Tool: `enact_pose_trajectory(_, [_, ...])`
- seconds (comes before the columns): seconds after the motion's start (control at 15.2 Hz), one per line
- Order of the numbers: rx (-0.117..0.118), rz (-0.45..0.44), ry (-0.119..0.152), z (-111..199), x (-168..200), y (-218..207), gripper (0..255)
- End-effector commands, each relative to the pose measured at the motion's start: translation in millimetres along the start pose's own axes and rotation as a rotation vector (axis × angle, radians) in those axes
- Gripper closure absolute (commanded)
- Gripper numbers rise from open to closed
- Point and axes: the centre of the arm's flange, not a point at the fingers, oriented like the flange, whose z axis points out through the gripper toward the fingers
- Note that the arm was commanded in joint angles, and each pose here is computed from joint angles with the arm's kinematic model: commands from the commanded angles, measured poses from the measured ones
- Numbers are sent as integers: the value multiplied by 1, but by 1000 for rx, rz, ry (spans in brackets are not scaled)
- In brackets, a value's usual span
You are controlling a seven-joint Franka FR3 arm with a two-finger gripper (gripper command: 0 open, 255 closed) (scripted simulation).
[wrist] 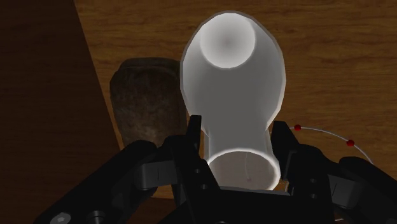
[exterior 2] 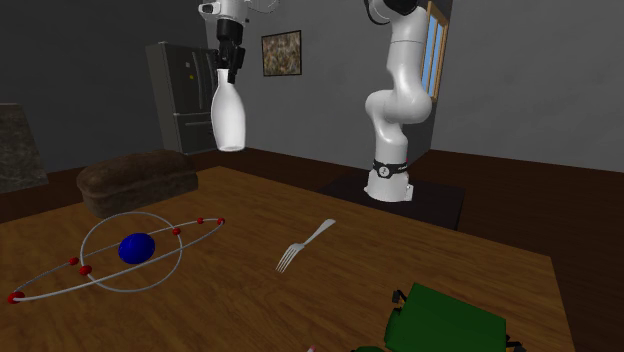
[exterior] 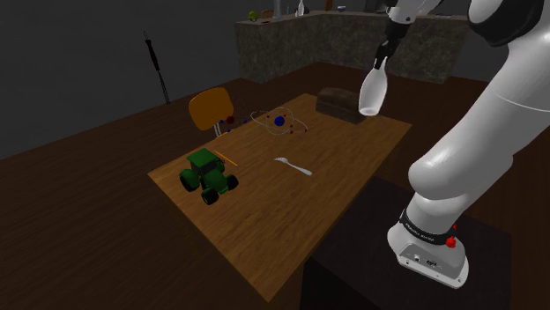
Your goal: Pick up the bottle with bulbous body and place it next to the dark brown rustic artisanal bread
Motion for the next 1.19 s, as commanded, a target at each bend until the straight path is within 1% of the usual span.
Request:
enact_pose_trajectory(0.0, [-1,0,1,9,-1,0,255])
enact_pose_trajectory(1.12, [-1,0,1,97,-19,-2,255])
